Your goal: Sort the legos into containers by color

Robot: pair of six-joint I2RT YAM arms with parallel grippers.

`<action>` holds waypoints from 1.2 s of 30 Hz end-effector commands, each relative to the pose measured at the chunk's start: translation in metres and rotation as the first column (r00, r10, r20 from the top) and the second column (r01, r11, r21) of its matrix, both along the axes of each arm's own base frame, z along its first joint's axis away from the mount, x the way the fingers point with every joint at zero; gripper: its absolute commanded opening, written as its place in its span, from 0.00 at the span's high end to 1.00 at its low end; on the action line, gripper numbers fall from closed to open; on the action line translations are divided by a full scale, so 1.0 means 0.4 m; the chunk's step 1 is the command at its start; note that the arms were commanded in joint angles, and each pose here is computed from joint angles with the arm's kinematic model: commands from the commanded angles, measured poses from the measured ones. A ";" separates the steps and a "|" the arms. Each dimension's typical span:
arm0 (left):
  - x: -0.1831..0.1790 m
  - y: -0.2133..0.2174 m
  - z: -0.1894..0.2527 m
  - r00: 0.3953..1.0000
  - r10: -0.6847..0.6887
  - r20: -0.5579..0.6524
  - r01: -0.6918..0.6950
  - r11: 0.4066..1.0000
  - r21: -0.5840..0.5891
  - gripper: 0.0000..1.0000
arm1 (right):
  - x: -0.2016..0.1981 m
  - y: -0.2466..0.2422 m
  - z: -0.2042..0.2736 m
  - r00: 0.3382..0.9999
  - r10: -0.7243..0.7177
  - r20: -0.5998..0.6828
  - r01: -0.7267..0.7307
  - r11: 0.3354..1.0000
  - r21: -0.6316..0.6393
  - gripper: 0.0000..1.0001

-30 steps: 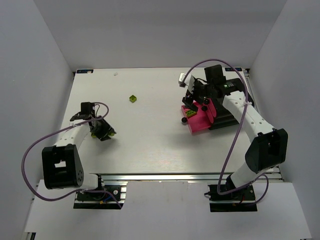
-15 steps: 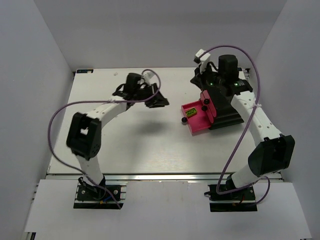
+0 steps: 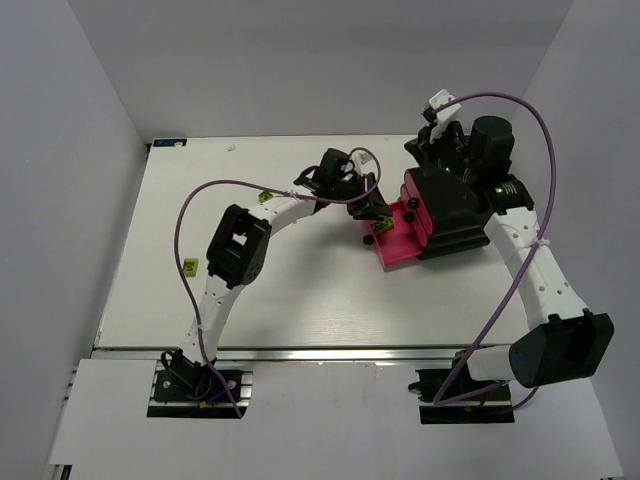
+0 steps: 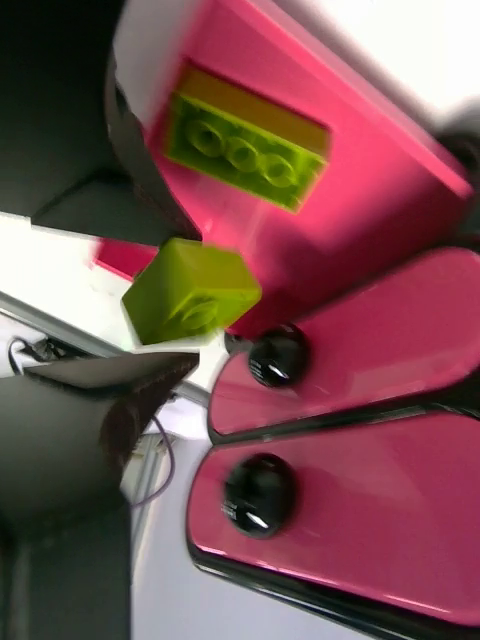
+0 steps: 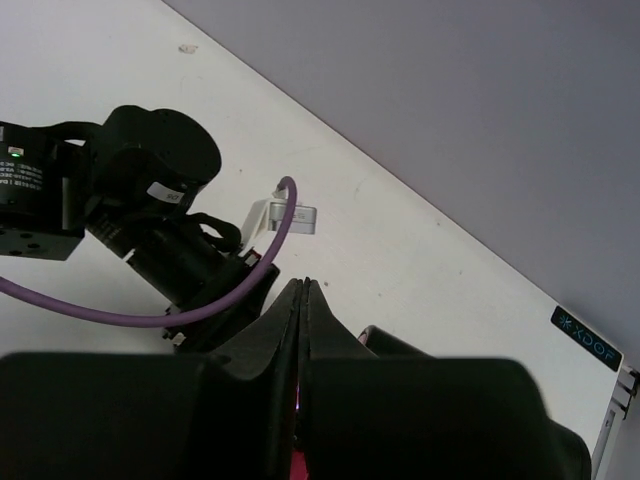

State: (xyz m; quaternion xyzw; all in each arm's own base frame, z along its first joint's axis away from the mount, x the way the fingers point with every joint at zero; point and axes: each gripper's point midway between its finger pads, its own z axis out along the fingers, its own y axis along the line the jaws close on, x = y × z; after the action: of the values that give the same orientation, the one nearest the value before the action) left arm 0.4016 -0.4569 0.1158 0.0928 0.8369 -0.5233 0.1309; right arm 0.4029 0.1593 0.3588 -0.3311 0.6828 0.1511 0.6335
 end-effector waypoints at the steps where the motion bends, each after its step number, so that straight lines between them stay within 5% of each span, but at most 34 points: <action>1: 0.004 -0.058 0.088 0.999 -0.027 0.023 0.028 0.997 -0.074 0.43 | 0.005 -0.017 0.023 0.999 -0.028 0.030 0.027 0.999 0.027 1.00; 5: 0.010 -0.081 0.089 0.999 -0.033 0.018 0.034 0.996 -0.081 0.32 | 0.001 -0.027 0.024 0.999 -0.034 0.031 0.033 0.999 0.027 1.00; 12: 0.005 -0.078 0.158 0.998 -0.032 0.055 0.038 0.994 -0.107 0.34 | -0.003 -0.027 0.006 1.000 -0.015 0.017 0.014 1.000 0.021 1.00; 15: 0.035 -0.013 0.222 0.995 0.030 0.095 -0.020 0.994 -0.105 0.59 | -0.013 -0.017 0.004 1.000 0.016 0.022 -0.016 1.000 0.012 0.96; 16: 0.079 0.036 0.232 0.988 0.098 0.121 -0.088 0.993 -0.085 0.79 | -0.019 -0.014 0.001 0.999 0.035 0.028 -0.035 0.999 0.000 0.88; 18: 0.095 0.126 0.260 0.974 0.173 0.144 -0.169 0.985 -0.045 0.99 | -0.037 0.003 -0.017 0.995 0.096 0.019 -0.096 0.995 -0.009 0.67; 22: 0.159 0.356 0.222 0.910 0.392 0.134 -0.404 0.912 0.075 1.00 | -0.068 0.033 -0.068 0.979 0.201 -0.042 -0.202 0.979 -0.031 0.50; 25: 0.185 0.538 0.120 0.832 0.550 0.073 -0.549 0.799 0.246 0.82 | -0.071 0.046 -0.094 0.970 0.226 -0.087 -0.228 0.973 -0.020 0.49; 26: 0.197 0.595 0.095 0.798 0.598 0.068 -0.589 0.752 0.296 0.55 | -0.068 0.044 -0.104 0.970 0.219 -0.106 -0.221 0.975 -0.015 0.49; 29: 0.203 0.706 0.033 0.707 0.698 0.112 -0.660 0.594 0.461 0.25 | -0.055 0.041 -0.118 0.971 0.191 -0.143 -0.194 0.981 -0.009 0.49; 36: 0.279 0.773 -0.019 0.632 0.751 0.191 -0.681 0.421 0.598 0.15 | -0.038 0.033 -0.149 0.970 0.152 -0.191 -0.158 0.987 -0.016 0.49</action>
State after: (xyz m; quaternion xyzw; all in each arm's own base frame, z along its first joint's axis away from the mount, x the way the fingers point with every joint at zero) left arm 0.5139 -0.1595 0.1006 -0.2563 0.9179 -0.1730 0.2487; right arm 0.3866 0.1709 0.2905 -0.3806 0.7147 0.2214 0.5434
